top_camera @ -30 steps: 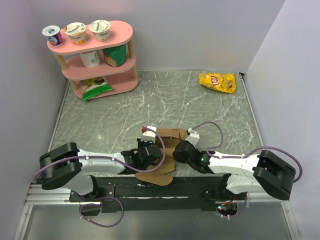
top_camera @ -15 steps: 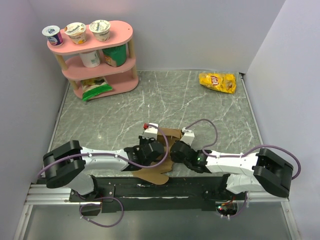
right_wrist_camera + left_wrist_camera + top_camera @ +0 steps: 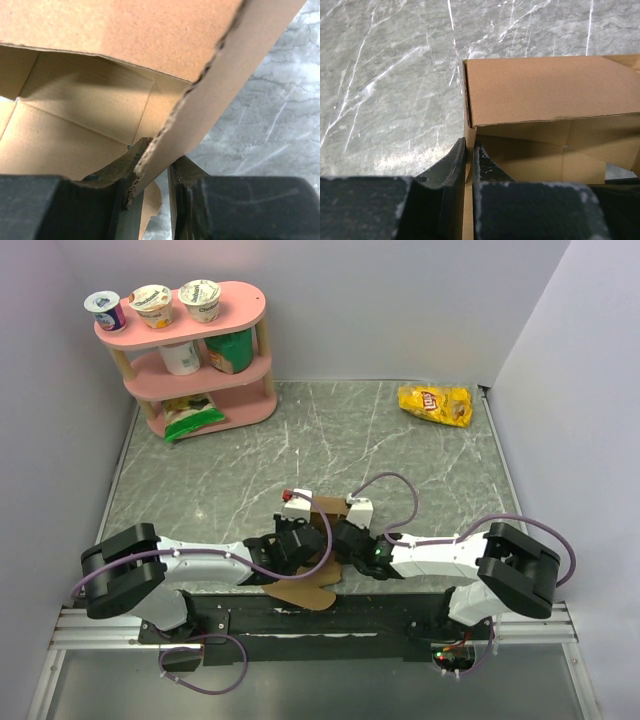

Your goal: Fold the paper box

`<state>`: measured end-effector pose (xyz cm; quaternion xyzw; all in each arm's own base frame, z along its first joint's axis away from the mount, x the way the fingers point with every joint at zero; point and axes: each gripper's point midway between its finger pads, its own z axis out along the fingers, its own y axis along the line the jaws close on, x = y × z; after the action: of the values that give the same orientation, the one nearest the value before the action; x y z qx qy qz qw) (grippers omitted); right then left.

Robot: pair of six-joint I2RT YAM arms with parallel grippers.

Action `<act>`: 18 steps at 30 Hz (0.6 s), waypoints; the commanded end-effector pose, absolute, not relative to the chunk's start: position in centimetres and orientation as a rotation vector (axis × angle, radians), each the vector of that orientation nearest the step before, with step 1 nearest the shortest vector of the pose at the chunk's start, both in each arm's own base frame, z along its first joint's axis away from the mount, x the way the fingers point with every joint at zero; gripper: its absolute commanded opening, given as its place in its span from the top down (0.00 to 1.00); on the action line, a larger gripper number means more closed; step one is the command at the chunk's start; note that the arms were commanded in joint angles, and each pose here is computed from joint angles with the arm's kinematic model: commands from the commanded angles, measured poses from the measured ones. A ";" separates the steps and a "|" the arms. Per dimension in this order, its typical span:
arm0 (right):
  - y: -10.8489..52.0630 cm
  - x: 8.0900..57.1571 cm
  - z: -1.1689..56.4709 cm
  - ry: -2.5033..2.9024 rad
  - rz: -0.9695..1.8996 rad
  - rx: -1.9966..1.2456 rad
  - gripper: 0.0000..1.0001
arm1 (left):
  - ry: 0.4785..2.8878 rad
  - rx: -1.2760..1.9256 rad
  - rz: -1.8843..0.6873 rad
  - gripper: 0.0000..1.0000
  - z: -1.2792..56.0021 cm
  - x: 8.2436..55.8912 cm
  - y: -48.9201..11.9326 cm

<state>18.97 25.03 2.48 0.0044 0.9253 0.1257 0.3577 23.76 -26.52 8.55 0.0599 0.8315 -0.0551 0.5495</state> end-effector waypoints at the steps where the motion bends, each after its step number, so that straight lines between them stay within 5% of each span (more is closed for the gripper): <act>1: 29.9 20.5 6.4 2.293 0.535 0.057 0.71 | 2.008 0.119 -0.377 0.99 8.8 22.0 -30.3; 3: 29.7 20.5 6.7 2.287 0.533 0.063 0.70 | 2.012 0.105 -0.353 0.99 8.4 22.1 -29.7; 6: 28.0 20.2 7.1 2.279 0.503 0.078 0.54 | 2.017 0.101 -0.323 0.99 8.1 22.7 -28.2; 7: 27.1 19.8 7.3 2.267 0.506 0.086 0.38 | 2.010 0.086 -0.321 0.99 8.3 23.4 -27.6; 11: 24.6 18.9 7.9 2.213 0.524 0.012 0.13 | 1.986 0.167 -0.367 0.99 9.5 23.9 -26.8; 18: 24.0 17.6 11.2 2.079 0.724 -0.086 0.21 | 2.013 0.220 -0.350 0.99 9.6 24.4 -26.0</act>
<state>17.48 23.57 8.42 -0.0170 0.8737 0.2474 0.4185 24.61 -25.25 9.04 0.0597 0.8385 -0.1290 0.5260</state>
